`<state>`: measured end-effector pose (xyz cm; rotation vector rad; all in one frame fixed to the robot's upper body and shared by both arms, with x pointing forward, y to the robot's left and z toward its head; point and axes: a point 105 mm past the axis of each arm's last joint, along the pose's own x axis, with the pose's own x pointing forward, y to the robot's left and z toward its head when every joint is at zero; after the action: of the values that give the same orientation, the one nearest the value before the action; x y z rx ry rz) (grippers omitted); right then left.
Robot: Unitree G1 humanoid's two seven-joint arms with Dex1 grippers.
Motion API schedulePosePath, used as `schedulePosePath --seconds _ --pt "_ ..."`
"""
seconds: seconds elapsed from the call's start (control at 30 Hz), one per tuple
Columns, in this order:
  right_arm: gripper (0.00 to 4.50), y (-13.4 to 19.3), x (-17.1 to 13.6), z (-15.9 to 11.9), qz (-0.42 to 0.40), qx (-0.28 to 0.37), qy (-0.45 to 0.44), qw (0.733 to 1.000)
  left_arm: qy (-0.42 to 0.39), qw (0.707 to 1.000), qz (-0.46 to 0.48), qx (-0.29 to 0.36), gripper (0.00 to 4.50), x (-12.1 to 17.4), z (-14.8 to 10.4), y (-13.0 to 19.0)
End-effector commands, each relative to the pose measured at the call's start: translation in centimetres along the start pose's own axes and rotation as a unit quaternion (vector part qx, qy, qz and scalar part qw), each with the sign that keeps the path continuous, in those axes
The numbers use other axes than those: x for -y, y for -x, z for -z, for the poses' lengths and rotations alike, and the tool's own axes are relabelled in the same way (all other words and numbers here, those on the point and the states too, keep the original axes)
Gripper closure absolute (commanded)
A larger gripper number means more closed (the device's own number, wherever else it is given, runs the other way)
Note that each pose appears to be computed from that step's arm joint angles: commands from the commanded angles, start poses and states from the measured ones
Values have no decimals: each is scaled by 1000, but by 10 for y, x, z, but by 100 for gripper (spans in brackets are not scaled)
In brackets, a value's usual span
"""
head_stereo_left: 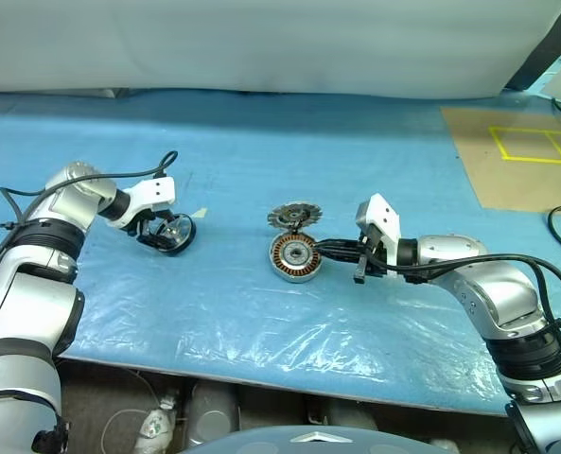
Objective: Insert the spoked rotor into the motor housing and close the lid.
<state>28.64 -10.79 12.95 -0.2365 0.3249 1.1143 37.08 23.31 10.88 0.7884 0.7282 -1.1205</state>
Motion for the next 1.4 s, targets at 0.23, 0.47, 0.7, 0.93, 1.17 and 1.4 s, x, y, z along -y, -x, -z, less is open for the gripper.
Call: schedulePosePath --seconds 0.23,0.47,0.7,0.93,1.17,1.4 --pt "450 -3 2 -9 -1 8 16 1000 -1 1000 13 17 220 8 3 -4" --pt "450 -1 1 -15 -7 17 11 1000 5 989 32 145 220 23 -28 -1" --pt "450 7 9 -12 11 14 2 1000 -4 961 62 268 220 63 -80 7" --pt "450 11 14 -12 26 12 2 1000 -39 952 83 292 220 84 -118 -20" --pt "450 17 15 -9 38 7 2 999 -53 971 30 230 220 55 -96 7" --pt "450 12 15 -5 38 7 -1 999 -35 989 20 143 220 35 -76 24"
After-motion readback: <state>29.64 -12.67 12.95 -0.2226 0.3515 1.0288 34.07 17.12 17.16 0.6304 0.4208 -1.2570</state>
